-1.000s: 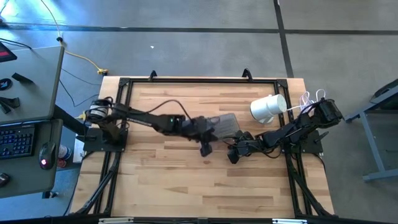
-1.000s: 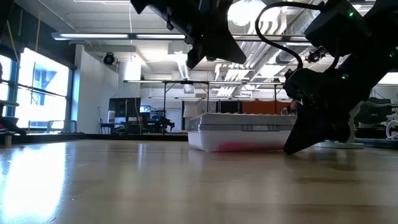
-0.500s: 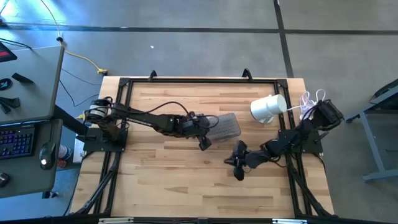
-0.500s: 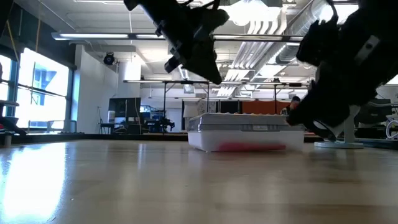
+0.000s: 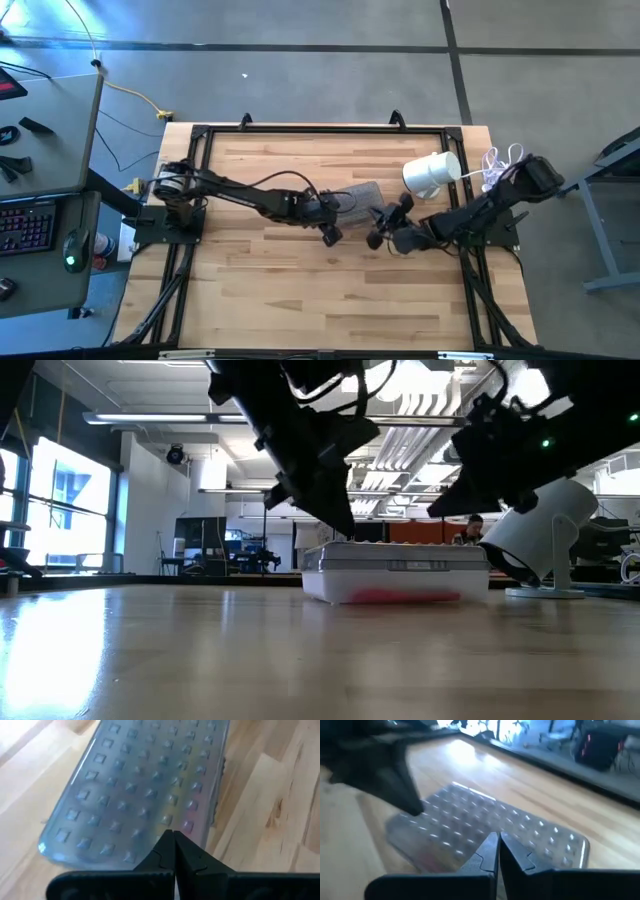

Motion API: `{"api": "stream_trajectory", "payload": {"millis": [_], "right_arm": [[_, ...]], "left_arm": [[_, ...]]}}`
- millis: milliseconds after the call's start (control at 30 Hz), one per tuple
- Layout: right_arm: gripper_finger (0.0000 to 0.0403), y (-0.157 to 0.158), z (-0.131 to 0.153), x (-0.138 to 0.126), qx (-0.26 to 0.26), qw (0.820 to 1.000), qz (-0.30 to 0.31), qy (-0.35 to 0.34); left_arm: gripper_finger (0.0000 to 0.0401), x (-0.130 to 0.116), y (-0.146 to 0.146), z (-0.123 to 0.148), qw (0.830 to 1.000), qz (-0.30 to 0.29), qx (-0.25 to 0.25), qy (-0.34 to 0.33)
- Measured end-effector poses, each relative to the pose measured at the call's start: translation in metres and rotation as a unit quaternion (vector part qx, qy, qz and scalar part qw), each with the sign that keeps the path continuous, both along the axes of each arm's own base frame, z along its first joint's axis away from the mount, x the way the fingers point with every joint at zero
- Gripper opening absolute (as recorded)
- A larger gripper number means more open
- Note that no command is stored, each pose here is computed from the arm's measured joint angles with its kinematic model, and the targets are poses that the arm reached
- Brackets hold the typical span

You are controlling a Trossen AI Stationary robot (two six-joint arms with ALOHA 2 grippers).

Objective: Pick & place school supplies into a supply box
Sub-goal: Close the gray supply box, then return to Home Position

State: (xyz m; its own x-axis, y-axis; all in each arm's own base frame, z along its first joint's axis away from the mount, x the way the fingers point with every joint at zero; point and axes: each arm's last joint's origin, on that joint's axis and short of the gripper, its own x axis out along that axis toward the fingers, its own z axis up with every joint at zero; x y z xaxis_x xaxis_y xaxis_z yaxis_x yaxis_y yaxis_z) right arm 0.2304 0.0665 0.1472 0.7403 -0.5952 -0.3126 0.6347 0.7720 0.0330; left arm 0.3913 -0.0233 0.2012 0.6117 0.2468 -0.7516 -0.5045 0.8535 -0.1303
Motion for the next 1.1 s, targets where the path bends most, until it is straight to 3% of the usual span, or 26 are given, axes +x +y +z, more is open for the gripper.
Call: {"api": "stream_trajectory", "payload": {"millis": [100, 233, 467, 600, 800, 1000, 1100], "right_arm": [[0.0000, -0.015, -0.006, 0.001, 0.037, 0.999, -0.020, 0.019], [0.0000, -0.029, -0.017, -0.001, 0.123, 0.991, -0.034, 0.046], [0.0000, -0.026, -0.015, 0.003, 0.141, 0.989, -0.008, 0.036], [0.0000, -0.021, -0.011, 0.007, 0.137, 0.990, 0.035, 0.023], [0.0000, -0.016, -0.008, 0.008, 0.123, 0.991, 0.050, 0.012], [0.0000, -0.002, 0.005, 0.011, 0.045, 0.996, 0.076, -0.024], [0.0000, 0.004, 0.016, 0.013, 0.019, 0.993, 0.100, -0.053]], "left_arm": [[0.0017, 0.001, 0.000, -0.005, 1.000, -0.007, -0.011, 0.011], [0.0015, -0.002, 0.000, -0.007, 0.999, -0.002, -0.013, 0.030], [0.0021, -0.014, 0.006, -0.010, 0.995, 0.031, 0.013, 0.094], [0.0015, -0.017, 0.006, -0.011, 0.993, 0.036, 0.023, 0.107], [0.0027, -0.018, 0.007, -0.012, 0.993, 0.048, 0.026, 0.106], [0.0013, -0.021, -0.007, -0.002, 0.993, 0.028, 0.042, 0.104], [0.0013, -0.021, -0.017, 0.022, 0.994, 0.015, 0.068, 0.087]]}}
